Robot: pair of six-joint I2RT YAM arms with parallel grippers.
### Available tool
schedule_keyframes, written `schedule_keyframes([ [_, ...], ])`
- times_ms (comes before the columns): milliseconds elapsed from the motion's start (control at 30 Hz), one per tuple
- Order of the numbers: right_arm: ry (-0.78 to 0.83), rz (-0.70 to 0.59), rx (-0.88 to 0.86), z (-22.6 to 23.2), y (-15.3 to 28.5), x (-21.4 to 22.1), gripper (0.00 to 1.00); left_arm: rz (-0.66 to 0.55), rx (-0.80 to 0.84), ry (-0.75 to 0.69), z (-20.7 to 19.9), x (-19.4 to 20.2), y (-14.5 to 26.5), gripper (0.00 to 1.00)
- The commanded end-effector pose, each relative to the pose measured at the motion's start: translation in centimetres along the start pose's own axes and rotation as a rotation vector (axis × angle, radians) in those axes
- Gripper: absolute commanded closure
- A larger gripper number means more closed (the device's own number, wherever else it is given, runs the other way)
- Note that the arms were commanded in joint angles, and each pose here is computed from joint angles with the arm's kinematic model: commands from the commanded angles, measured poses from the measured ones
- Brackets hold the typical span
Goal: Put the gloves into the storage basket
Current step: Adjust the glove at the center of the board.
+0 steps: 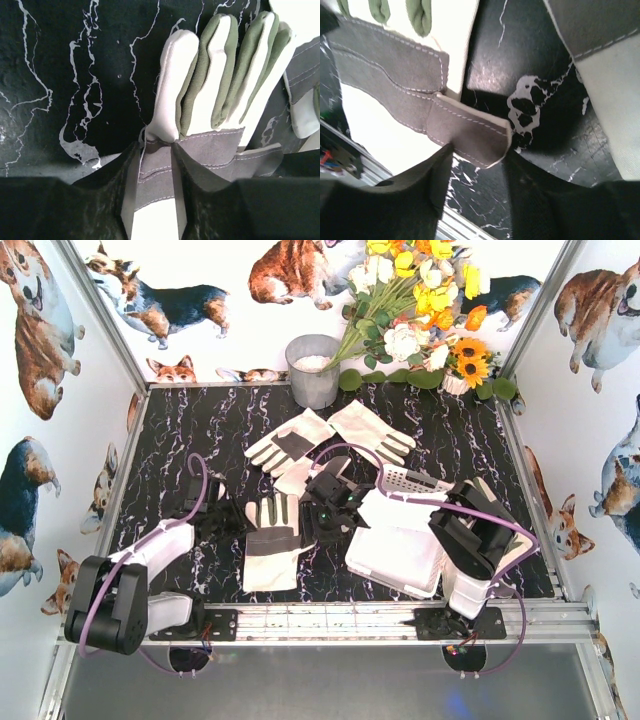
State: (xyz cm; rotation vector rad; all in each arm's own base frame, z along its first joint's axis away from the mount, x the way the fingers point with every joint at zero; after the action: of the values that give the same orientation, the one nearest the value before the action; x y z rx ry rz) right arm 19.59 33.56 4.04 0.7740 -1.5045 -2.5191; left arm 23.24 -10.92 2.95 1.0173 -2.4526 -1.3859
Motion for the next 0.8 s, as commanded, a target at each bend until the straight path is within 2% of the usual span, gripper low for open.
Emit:
schedule_keyframes([
  [0, -0.027, -0.097, -0.116, 1.8, 0.1, -3.3, 0.65, -0.024, 0.017, -0.034, -0.8, -0.9, -0.3, 0.80],
  [133, -0.033, -0.093, -0.132, 1.9, 0.4, -3.2, 1.00, -0.011, 0.024, -0.024, -0.7, -0.5, -0.3, 0.95],
  [233, -0.040, -0.088, -0.146, 2.1, 0.7, -2.8, 1.00, 0.013, 0.032, -0.006, -0.3, 0.4, -0.3, 1.00],
  [333, -0.049, -0.072, -0.149, 1.9, 0.9, -1.8, 1.00, 0.046, 0.053, 0.009, -0.2, 1.6, -0.2, 1.00],
  [533, 0.010, -0.032, -0.019, 1.1, 1.5, 0.3, 1.00, 0.127, 0.116, 0.042, -0.9, 4.2, 0.0, 1.00],
  [767, 0.038, -0.051, 0.080, -0.3, 2.8, 0.8, 1.00, 0.105, 0.091, 0.020, -0.7, 4.8, 0.5, 1.00],
])
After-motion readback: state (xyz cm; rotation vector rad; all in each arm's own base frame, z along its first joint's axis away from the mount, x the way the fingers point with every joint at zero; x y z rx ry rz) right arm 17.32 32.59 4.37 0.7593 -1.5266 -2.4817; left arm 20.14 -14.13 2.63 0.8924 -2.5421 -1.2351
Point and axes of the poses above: each gripper's point midway between its finger pads, its own y axis back along the fingers, its own z axis along the line the jaws close on, x = y × z, the point moved 1 cm from there along y, back along the fingers, and after that the axes turned 13 degrees about y, right-handed, at the moved point
